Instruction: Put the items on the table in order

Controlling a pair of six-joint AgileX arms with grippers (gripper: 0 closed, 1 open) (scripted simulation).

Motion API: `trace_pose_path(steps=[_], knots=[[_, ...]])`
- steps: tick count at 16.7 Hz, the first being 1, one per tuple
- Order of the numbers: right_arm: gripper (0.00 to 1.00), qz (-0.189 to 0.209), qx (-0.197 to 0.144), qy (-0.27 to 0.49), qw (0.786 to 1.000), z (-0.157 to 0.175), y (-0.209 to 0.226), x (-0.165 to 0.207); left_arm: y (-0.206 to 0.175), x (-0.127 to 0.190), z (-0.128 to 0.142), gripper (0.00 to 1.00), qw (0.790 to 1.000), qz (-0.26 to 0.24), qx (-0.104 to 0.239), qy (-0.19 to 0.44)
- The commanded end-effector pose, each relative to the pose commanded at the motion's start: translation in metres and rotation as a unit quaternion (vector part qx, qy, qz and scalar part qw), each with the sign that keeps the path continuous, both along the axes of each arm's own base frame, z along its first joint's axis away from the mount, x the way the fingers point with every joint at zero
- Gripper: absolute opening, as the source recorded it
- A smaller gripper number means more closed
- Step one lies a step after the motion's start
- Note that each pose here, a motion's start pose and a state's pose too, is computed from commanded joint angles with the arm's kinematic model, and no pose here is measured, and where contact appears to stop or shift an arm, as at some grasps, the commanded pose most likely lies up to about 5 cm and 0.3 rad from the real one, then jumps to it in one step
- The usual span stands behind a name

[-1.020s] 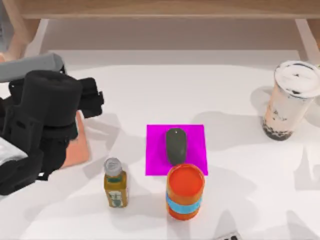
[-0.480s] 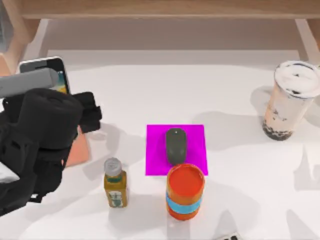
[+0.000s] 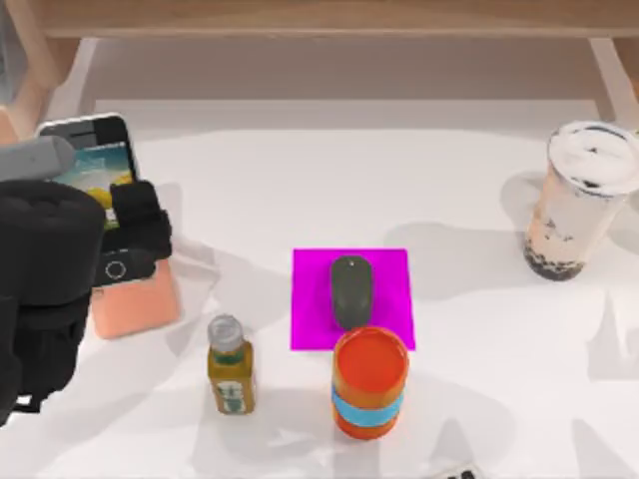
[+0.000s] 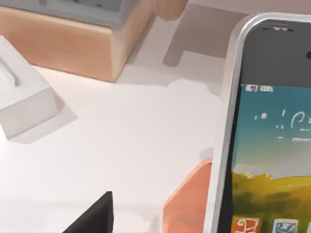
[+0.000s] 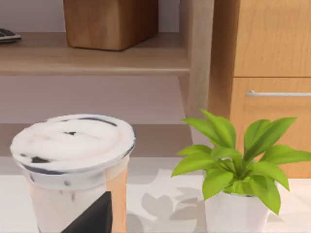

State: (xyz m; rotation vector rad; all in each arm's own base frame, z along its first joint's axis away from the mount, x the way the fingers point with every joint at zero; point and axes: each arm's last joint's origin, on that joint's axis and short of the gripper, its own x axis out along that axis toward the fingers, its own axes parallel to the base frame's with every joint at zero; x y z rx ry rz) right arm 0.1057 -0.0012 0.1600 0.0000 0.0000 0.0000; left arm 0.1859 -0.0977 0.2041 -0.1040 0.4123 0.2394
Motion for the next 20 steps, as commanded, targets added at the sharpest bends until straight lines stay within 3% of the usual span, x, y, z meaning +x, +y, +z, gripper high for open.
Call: trace_pose_path(steps=[9, 16, 20], knots=[[1.0, 0.0, 0.0, 0.0, 1.0, 0.0, 0.0, 0.0, 0.067, -0.047, -0.008, 1.0, 0.995, -0.057, -0.02, -0.079], [1.0, 0.0, 0.0, 0.0, 1.0, 0.0, 0.0, 0.0, 0.092, -0.077, -0.035, 1.0, 0.977, -0.108, 0.03, -0.183], [1.0, 0.0, 0.0, 0.0, 1.0, 0.0, 0.0, 0.0, 0.096, -0.08, -0.044, 1.0, 0.97, -0.119, 0.051, -0.204]])
